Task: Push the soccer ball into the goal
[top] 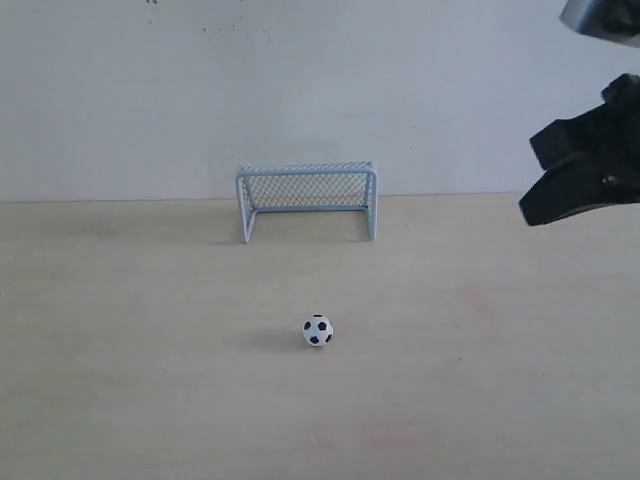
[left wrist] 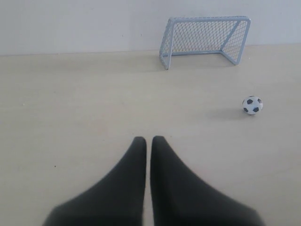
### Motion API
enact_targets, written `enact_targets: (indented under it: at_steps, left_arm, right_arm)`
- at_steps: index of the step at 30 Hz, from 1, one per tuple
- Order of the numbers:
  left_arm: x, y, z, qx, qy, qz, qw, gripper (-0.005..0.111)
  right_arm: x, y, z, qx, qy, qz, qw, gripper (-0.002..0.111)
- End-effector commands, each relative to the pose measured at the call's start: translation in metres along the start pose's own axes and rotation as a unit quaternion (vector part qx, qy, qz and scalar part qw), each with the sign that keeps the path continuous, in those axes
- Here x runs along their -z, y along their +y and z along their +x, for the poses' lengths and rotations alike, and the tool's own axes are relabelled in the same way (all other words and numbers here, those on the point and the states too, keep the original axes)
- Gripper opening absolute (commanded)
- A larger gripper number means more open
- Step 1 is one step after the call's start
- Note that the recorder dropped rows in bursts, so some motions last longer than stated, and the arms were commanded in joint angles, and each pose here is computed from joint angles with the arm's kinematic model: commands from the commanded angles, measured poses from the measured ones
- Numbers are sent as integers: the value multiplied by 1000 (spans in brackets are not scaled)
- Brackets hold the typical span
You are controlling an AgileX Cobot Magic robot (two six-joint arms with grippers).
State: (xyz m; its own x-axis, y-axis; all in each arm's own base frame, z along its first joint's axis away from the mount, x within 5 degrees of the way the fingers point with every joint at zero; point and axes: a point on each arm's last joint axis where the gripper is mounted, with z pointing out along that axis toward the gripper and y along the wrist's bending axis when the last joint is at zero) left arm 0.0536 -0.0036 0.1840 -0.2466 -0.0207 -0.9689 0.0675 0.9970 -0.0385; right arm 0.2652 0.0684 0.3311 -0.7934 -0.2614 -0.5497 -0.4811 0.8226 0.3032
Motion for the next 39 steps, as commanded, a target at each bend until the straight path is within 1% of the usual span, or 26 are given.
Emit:
enact_targets:
  at_steps: [1, 4, 7, 9, 13, 15, 19, 23, 31, 36, 39]
  left_arm:
    - [0, 0, 0, 1, -3, -1, 1000, 4]
    - [0, 0, 0, 1, -3, -1, 1000, 4]
    - [0, 0, 0, 1, -3, -1, 1000, 4]
    - [0, 0, 0, 1, -3, -1, 1000, 4]
    - [0, 0, 0, 1, -3, -1, 1000, 4]
    - [0, 0, 0, 1, -3, -1, 1000, 4]
    - [0, 0, 0, 1, -3, -1, 1000, 4]
    - [0, 0, 0, 1, -3, -1, 1000, 4]
    - [0, 0, 0, 1, -3, -1, 1000, 4]
    - [0, 0, 0, 1, -3, -1, 1000, 4]
    - [0, 0, 0, 1, -3, -1, 1000, 4]
  right_arm:
    - [-28, -8, -13, 39, 60, -53, 996, 0]
    - [-52, -9, -21, 94, 101, -41, 990, 0]
    - [-80, 0, -30, 162, 140, -11, 977, 0]
    - [-98, 8, -36, 194, 151, -7, 969, 0]
    - [-134, 29, -45, 282, 166, -31, 945, 0]
    - [-152, 36, -45, 315, 167, -40, 933, 0]
    - [-193, 54, -36, 395, 175, -64, 899, 0]
    - [-224, 66, -26, 447, 179, -67, 874, 0]
    - [-266, 56, -15, 455, 178, -50, 871, 0]
    - [-275, 58, -9, 475, 189, -52, 858, 0]
    - [-276, 59, -9, 479, 187, -51, 856, 0]
